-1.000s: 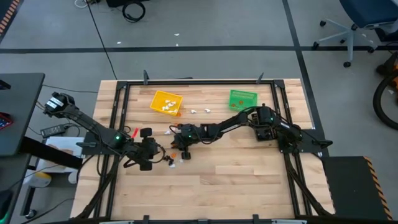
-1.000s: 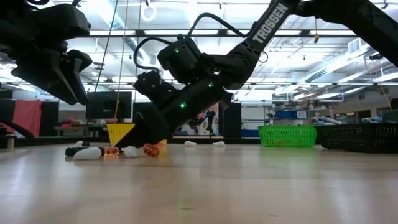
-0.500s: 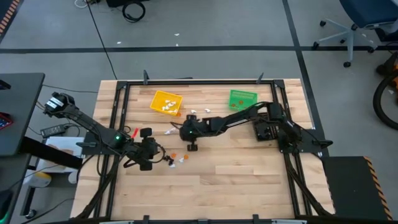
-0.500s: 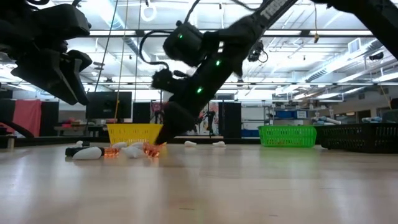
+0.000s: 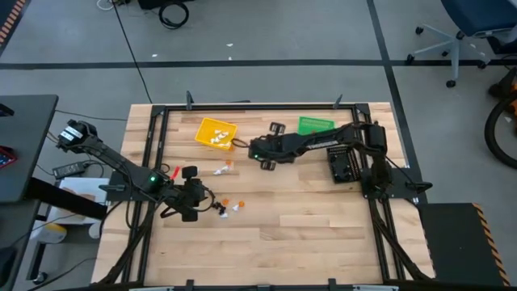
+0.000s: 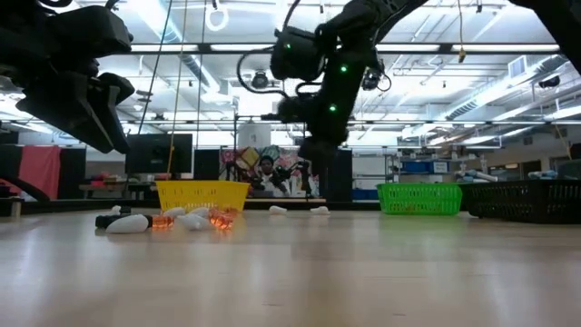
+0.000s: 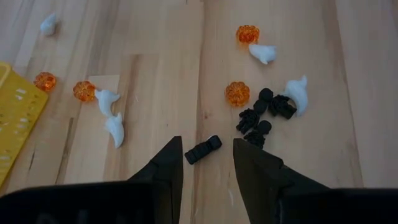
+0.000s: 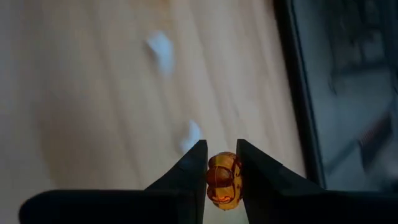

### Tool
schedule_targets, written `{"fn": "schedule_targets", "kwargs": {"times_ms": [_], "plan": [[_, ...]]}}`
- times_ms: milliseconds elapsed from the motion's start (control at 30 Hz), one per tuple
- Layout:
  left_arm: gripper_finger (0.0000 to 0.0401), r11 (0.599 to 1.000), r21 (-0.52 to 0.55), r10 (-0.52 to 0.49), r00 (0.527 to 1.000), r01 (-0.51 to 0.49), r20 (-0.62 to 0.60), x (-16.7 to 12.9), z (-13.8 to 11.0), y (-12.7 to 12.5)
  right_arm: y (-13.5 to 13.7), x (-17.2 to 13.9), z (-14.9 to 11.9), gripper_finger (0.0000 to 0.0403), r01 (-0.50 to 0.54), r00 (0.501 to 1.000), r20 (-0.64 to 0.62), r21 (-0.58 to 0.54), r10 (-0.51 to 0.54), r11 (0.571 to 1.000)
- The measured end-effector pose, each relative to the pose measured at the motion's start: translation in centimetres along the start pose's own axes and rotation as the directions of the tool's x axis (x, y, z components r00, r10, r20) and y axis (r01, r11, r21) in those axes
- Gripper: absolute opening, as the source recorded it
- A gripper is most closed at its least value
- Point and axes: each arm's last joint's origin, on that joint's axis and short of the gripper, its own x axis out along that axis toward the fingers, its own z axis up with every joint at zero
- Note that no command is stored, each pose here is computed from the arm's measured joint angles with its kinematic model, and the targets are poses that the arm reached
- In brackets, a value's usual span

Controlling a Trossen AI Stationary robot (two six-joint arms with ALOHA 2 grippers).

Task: Sort Halloween decoration
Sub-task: Put the orange pumpkin toy into the green bin

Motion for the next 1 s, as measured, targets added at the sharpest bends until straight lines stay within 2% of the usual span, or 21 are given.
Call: {"fn": "schedule_targets", "kwargs": {"times_ms": [267, 533, 633, 833, 1000], "plan": [[0.0117, 1.000, 0.007, 0.000, 1.000, 0.000, 0.000, 0.0, 0.0, 0.0, -3.2, 1.6, -2.8, 0.0083, 0.146, 0.958, -0.260, 0.083, -0.120, 0.986], [0.0117, 1.000, 0.008, 0.000, 1.000, 0.000, 0.000, 0.0, 0.0, 0.0, -5.3, 2.1, -4.8, 0.0083, 0.262, 0.884, -0.422, 0.089, -0.202, 0.961], [0.0117, 1.000, 0.008, 0.000, 1.000, 0.000, 0.000, 0.0, 0.0, 0.0, -5.9, 2.3, -5.3, 0.0083, 0.238, 0.867, -0.469, 0.097, -0.166, 0.966], [0.0117, 1.000, 0.009, 0.000, 1.000, 0.000, 0.000, 0.0, 0.0, 0.0, -7.1, 3.4, -5.9, 0.0089, 0.155, 0.850, -0.526, 0.212, -0.021, 0.965], [0.0117, 1.000, 0.008, 0.000, 1.000, 0.000, 0.000, 0.0, 0.0, 0.0, -7.7, 3.8, -6.2, 0.0116, 0.147, 0.841, -0.540, 0.226, -0.002, 0.963]]}}
